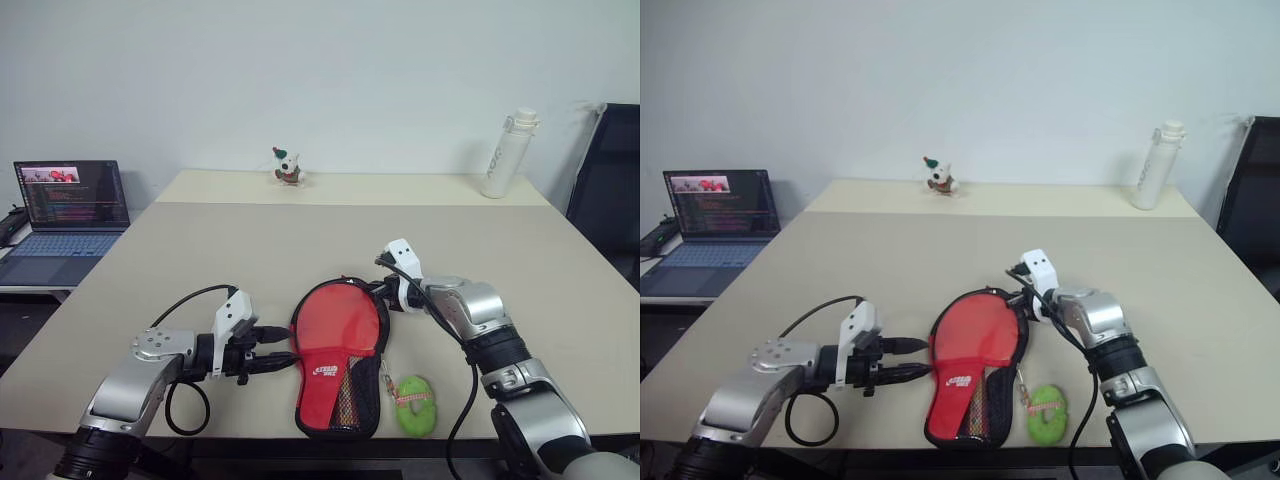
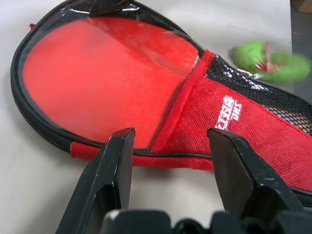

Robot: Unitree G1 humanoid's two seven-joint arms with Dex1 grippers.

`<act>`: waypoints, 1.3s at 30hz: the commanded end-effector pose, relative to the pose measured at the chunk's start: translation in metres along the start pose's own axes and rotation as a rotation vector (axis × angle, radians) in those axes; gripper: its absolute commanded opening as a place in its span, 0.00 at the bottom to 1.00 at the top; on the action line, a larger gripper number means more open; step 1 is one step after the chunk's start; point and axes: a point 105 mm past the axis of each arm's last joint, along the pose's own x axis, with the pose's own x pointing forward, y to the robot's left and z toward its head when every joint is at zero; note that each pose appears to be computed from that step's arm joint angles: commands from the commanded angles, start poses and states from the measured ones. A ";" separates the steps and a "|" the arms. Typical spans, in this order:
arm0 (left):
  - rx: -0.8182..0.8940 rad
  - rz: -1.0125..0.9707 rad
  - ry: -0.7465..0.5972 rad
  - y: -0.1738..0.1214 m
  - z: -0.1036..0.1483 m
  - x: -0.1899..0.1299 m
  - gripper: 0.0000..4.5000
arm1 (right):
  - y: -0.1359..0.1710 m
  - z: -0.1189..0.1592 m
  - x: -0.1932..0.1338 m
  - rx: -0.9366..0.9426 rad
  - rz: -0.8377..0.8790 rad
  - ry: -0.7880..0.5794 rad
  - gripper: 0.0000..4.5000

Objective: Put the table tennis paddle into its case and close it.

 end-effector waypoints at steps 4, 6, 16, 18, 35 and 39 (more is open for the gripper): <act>0.040 -0.031 -0.020 -0.007 0.012 0.005 0.57 | -0.001 0.027 0.006 -0.100 0.002 -0.060 0.01; 0.042 -0.033 -0.019 -0.007 0.013 0.006 0.57 | -0.003 0.026 0.008 -0.102 -0.002 -0.052 0.01; 0.059 -0.042 -0.024 -0.003 0.017 0.010 0.57 | -0.005 0.026 0.011 -0.083 -0.025 -0.059 0.39; 0.077 -0.044 -0.025 0.000 0.019 0.013 0.57 | 0.001 0.032 0.008 -0.063 0.002 -0.091 0.55; 0.297 -0.180 -0.001 0.043 0.050 0.089 0.57 | 0.020 -0.007 -0.119 0.010 0.107 -0.079 0.99; 0.294 -0.250 0.046 0.037 0.033 0.102 0.57 | 0.029 -0.034 -0.149 -0.008 0.136 0.010 0.99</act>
